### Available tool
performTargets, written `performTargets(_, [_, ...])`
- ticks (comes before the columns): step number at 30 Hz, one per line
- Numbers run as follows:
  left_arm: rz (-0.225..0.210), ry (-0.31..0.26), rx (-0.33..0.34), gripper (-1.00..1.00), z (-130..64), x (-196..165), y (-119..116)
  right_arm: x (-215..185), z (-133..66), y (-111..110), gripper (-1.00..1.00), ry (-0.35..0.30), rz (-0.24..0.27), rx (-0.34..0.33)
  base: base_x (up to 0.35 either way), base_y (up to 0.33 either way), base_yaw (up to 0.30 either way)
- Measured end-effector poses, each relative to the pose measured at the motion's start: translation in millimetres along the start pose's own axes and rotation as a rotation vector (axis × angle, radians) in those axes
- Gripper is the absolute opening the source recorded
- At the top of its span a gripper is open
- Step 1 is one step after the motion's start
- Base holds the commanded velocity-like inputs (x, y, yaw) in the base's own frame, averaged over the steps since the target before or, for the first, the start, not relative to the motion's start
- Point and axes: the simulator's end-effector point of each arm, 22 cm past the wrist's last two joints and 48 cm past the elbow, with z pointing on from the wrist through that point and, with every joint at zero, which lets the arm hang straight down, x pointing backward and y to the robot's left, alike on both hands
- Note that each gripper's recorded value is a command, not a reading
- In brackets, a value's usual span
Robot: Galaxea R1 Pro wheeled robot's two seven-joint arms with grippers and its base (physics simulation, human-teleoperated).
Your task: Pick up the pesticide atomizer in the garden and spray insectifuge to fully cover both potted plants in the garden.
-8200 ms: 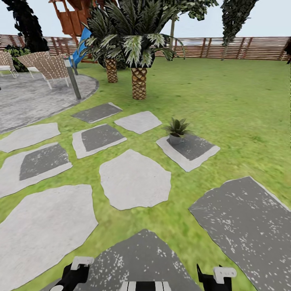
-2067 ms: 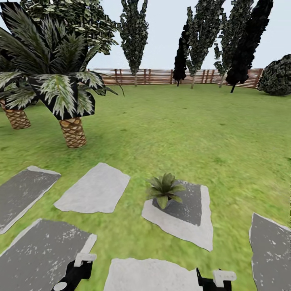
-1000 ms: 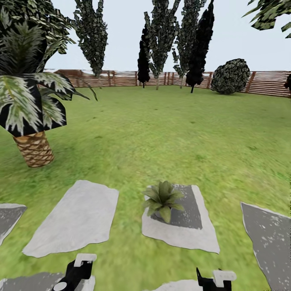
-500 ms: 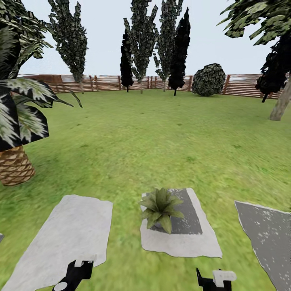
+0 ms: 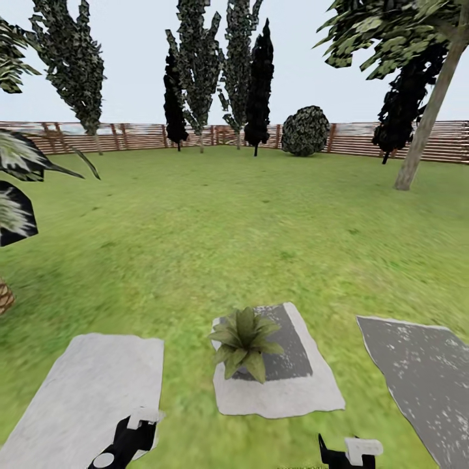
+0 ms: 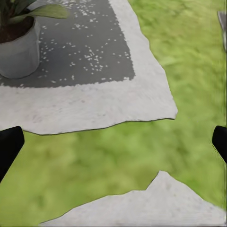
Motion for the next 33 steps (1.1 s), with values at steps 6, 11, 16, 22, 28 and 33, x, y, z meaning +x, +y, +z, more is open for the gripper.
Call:
performTargets(6, [0.034,0.004,0.060,-1.00,-0.4,-2,-7,-1,-0.1,0,1.00,-0.002,-0.001,-0.002,0.000,0.000,-0.231])
performTargets(11, [0.144,0.040,0.164,-1.00,-6.2,10,0,-2,0.0,8,1.00,-0.003,-0.023,-0.027,0.000,0.000,-0.033])
performTargets(16, [0.292,0.149,0.314,-1.00,-10.1,20,-15,-4,-2.2,47,1.00,-0.022,-0.272,-0.161,0.000,0.000,-0.004])
performTargets(22, [0.438,0.231,0.485,-1.00,-19.6,23,-37,-4,-9.8,129,1.00,-0.039,-0.595,-0.497,0.000,0.000,0.000])
performTargets(28, [0.562,0.292,0.549,-1.00,-26.6,34,-41,-22,-15.0,182,1.00,0.015,-0.662,-0.788,0.000,0.000,0.000])
performTargets(33, [0.632,0.321,0.565,-1.00,-28.8,42,-44,-15,-27.1,208,1.00,0.084,-0.642,-0.870,0.000,0.000,0.000])
